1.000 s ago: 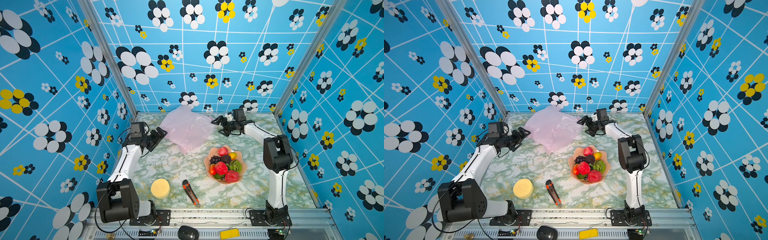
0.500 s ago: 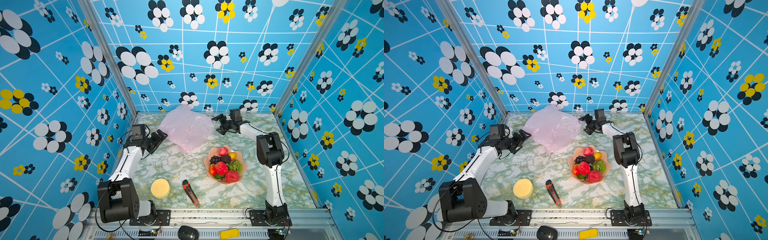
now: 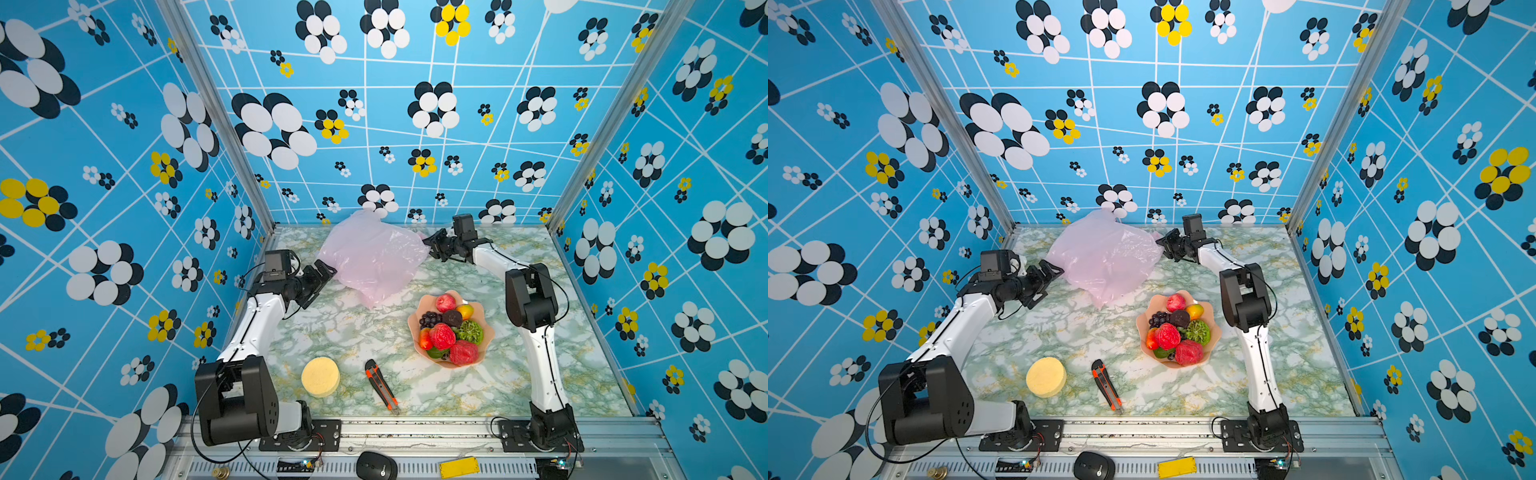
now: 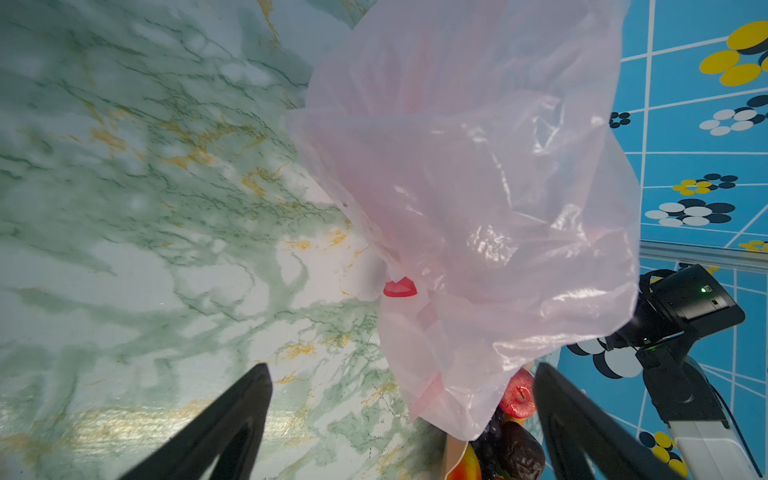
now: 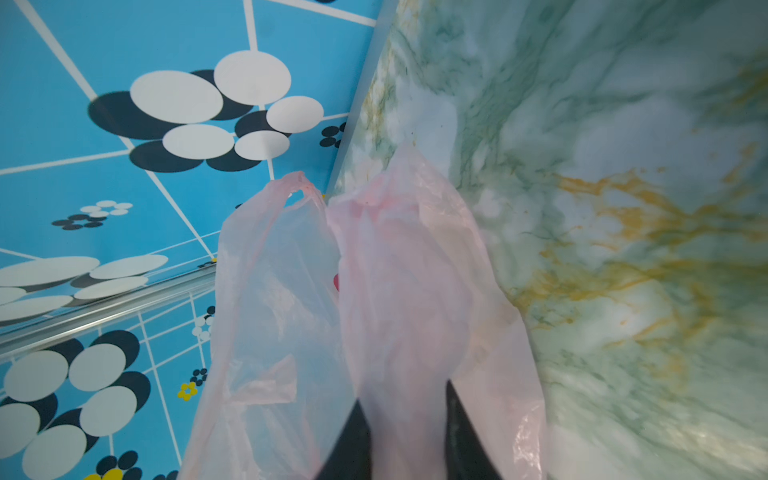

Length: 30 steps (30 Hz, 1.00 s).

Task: Place the fruits into the plastic bag
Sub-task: 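Reach the left gripper toward the pink bag while the right gripper reaches its far side, then grasp the bag handle with the right gripper and lift it while the left gripper approaches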

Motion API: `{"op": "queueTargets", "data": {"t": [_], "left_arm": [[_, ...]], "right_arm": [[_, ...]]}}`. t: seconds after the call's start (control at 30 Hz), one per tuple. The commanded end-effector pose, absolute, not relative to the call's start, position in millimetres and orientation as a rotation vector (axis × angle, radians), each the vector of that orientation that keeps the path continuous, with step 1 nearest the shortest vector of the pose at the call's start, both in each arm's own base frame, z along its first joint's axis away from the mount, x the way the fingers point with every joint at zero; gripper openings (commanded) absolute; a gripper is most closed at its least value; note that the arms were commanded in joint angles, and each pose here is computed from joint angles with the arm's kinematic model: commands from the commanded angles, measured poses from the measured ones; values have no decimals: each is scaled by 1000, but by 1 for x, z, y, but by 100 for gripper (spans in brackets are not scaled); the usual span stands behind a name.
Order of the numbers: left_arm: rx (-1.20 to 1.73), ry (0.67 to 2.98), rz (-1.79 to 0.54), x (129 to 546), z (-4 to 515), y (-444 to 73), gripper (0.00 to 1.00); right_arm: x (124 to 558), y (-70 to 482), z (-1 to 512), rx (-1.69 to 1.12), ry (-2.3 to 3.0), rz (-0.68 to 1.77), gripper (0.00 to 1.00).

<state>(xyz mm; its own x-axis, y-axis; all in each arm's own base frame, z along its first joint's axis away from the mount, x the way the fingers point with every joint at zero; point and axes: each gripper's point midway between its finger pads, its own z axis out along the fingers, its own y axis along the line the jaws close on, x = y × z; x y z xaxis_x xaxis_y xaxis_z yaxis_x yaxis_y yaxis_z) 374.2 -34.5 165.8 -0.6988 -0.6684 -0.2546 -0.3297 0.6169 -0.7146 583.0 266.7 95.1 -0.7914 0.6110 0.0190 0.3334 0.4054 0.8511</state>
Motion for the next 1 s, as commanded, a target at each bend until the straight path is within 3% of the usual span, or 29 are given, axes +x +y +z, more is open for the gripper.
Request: {"op": "queueTargets", "data": {"t": [0.0,0.23,0.47,0.63,0.87,0.97], "left_arm": [[-750,2331,-918,368,172,-39,99],[-657,2307,-953,348,201,-46,99],[-572,2191,-976,323,252,-46,99],[-557,2098,-977,311,279,-43,99],[-543,2000,-1017,301,303,-43,99],[-524,1962,-1085,301,312,-50,99]], "right_arm": [[584,266,126,673,2348,1270,0],[566,249,210,316,2293,923,0],[518,256,368,-173,1871,458,0],[475,281,450,-406,1555,236,0],[416,330,505,-746,1191,-37,0],[403,329,506,-726,1171,6,0]]}}
